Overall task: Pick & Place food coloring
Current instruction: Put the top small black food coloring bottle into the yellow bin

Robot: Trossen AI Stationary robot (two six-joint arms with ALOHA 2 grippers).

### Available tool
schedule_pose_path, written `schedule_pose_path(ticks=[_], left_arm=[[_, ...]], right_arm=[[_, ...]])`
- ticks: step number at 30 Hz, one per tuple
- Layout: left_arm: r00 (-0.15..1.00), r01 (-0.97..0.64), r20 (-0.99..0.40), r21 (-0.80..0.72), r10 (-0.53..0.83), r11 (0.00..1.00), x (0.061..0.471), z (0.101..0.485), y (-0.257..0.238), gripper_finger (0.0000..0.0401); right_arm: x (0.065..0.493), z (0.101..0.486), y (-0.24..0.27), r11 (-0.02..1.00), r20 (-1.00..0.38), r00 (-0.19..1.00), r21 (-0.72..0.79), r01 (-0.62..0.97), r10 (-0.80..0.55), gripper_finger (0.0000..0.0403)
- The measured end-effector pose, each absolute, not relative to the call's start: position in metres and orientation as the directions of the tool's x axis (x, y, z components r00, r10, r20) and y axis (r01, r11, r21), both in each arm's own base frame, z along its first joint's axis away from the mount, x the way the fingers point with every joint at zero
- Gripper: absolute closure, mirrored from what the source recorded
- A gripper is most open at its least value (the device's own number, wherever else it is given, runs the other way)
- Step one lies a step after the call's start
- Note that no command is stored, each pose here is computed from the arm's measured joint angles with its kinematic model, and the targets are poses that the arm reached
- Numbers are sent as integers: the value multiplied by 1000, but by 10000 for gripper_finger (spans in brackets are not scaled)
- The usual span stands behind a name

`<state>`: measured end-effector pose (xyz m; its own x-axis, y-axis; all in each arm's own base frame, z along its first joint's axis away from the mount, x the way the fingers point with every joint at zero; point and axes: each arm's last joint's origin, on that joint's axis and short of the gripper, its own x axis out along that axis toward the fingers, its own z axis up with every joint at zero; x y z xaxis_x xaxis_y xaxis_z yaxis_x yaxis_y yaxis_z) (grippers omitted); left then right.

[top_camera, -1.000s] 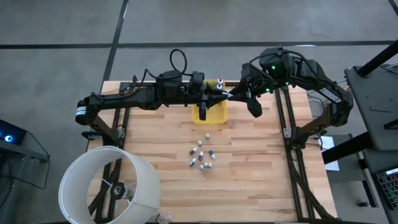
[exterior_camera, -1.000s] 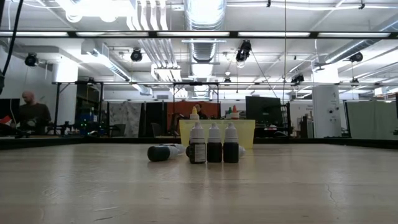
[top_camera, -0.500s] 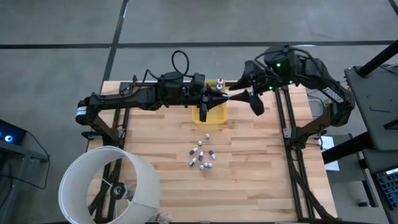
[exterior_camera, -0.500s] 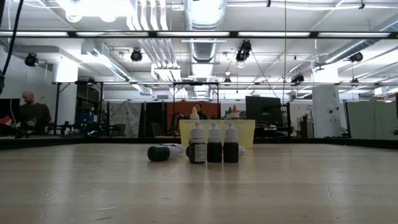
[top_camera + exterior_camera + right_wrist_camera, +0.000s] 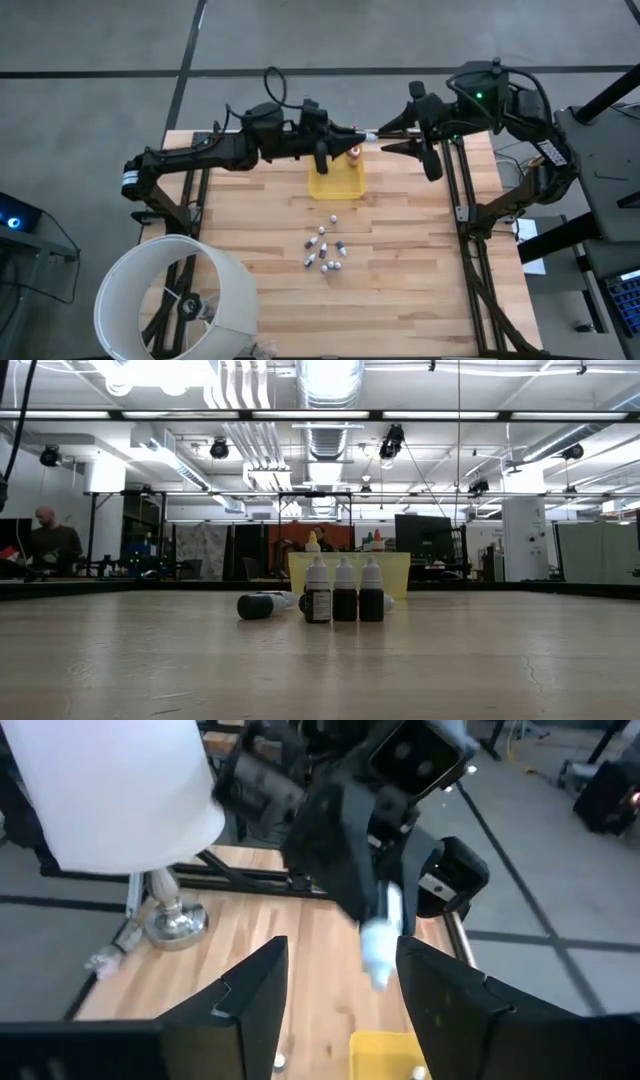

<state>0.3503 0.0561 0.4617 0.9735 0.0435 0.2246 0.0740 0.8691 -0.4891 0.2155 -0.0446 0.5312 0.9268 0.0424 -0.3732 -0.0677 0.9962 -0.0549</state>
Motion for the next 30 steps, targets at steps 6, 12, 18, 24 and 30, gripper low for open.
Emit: schedule_pose_path(ticks=[6, 12, 18, 24, 30], left_arm=[[945, 172, 325, -557, 23, 813, 346, 472, 60, 343], [935, 208, 354, -605, 25, 769, 345, 475, 62, 343], [924, 203, 379, -610, 57, 766, 344, 477, 62, 343], [917, 184, 388, -617, 92, 765, 344, 478, 64, 343], [913, 170, 391, -622, 116, 764, 343, 478, 65, 343]], right_arm=[[216, 532, -46, 982, -370, 929, -180, -48, -22, 227], [217, 536, -51, 948, -338, 926, -313, 60, -170, 227], [223, 538, -53, 940, -299, 938, -334, 71, -177, 227], [230, 541, -53, 931, -259, 950, -358, 73, -174, 227], [233, 542, -53, 927, -232, 957, -366, 80, -174, 227]])
